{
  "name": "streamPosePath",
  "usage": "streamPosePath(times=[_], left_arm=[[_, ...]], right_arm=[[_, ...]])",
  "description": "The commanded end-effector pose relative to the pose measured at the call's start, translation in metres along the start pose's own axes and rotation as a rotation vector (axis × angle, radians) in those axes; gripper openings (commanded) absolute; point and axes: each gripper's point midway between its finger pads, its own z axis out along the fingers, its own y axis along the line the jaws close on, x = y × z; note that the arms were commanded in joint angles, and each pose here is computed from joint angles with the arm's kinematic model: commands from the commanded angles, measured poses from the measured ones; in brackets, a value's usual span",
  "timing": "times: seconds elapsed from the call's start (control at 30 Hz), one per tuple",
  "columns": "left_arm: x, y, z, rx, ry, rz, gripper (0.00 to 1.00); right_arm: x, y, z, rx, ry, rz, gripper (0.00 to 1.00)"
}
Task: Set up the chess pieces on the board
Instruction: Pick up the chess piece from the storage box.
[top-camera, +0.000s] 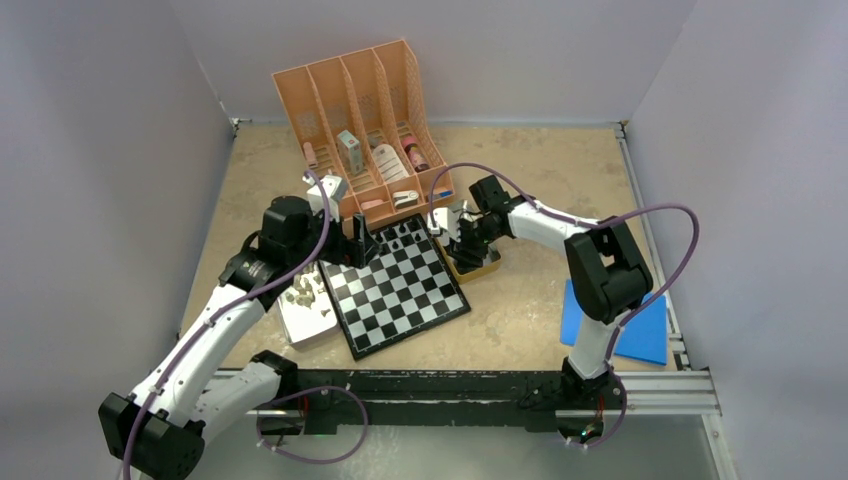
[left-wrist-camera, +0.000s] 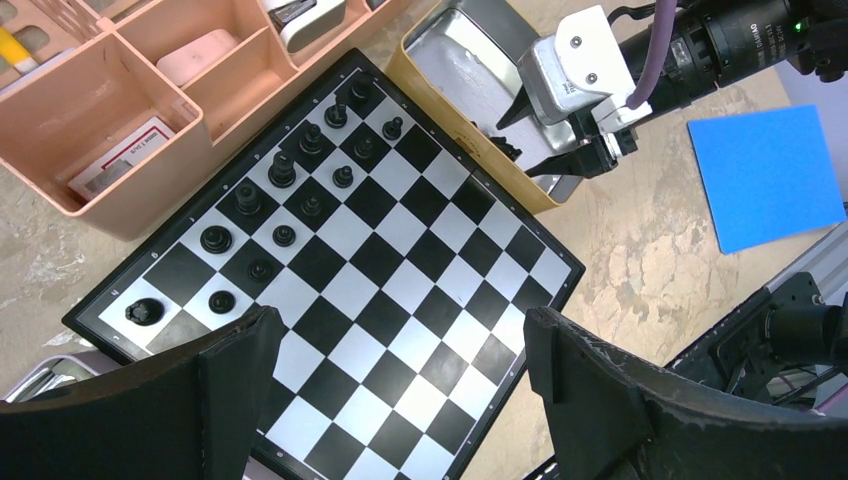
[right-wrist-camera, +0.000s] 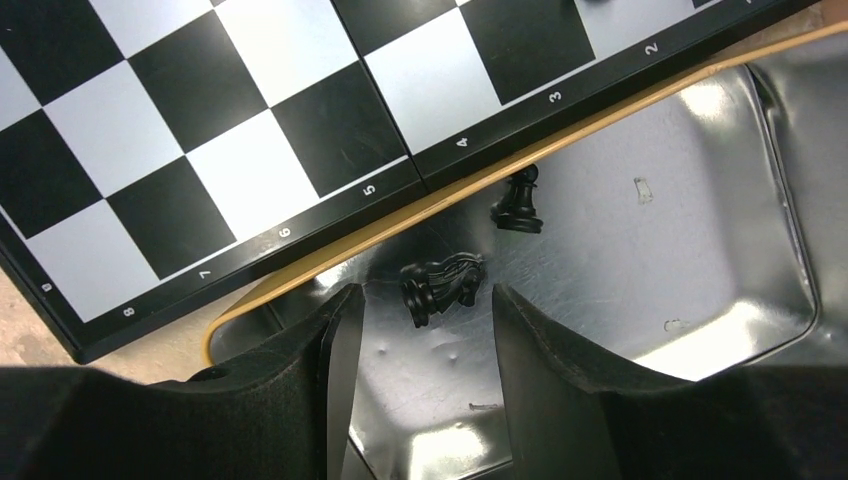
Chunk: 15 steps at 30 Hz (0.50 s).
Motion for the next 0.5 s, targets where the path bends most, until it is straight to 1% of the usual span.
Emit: streamPosePath(times=[0.0, 0.13, 0.3, 0.4, 0.47], left_arm=[[-0.013, -0.004, -0.003, 0.024, -0.059, 0.032, 0.91], [-0.015, -0.004, -0.003, 0.020, -0.064, 0.032, 0.91], [-0.015, -0.003, -0.003, 0.016, -0.064, 0.033, 0.91], [-0.014, -0.003, -0.003, 0.015, -0.063, 0.031, 0.91], [-0.014, -0.003, -0.003, 0.016, -0.065, 0.030, 0.91]], right_arm=[[-0.001, -0.004, 0.004, 0.032, 0.002, 0.008, 0.52], [0.003, -0.006, 0.008, 0.033, 0.011, 0.006, 0.50], [0.010, -0.006, 0.015, 0.018, 0.029, 0.025, 0.41], [0.012, -0.013, 0.015, 0.047, 0.042, 0.031, 0.32], [0.011, -0.020, 0.012, 0.086, 0.037, 0.031, 0.29]])
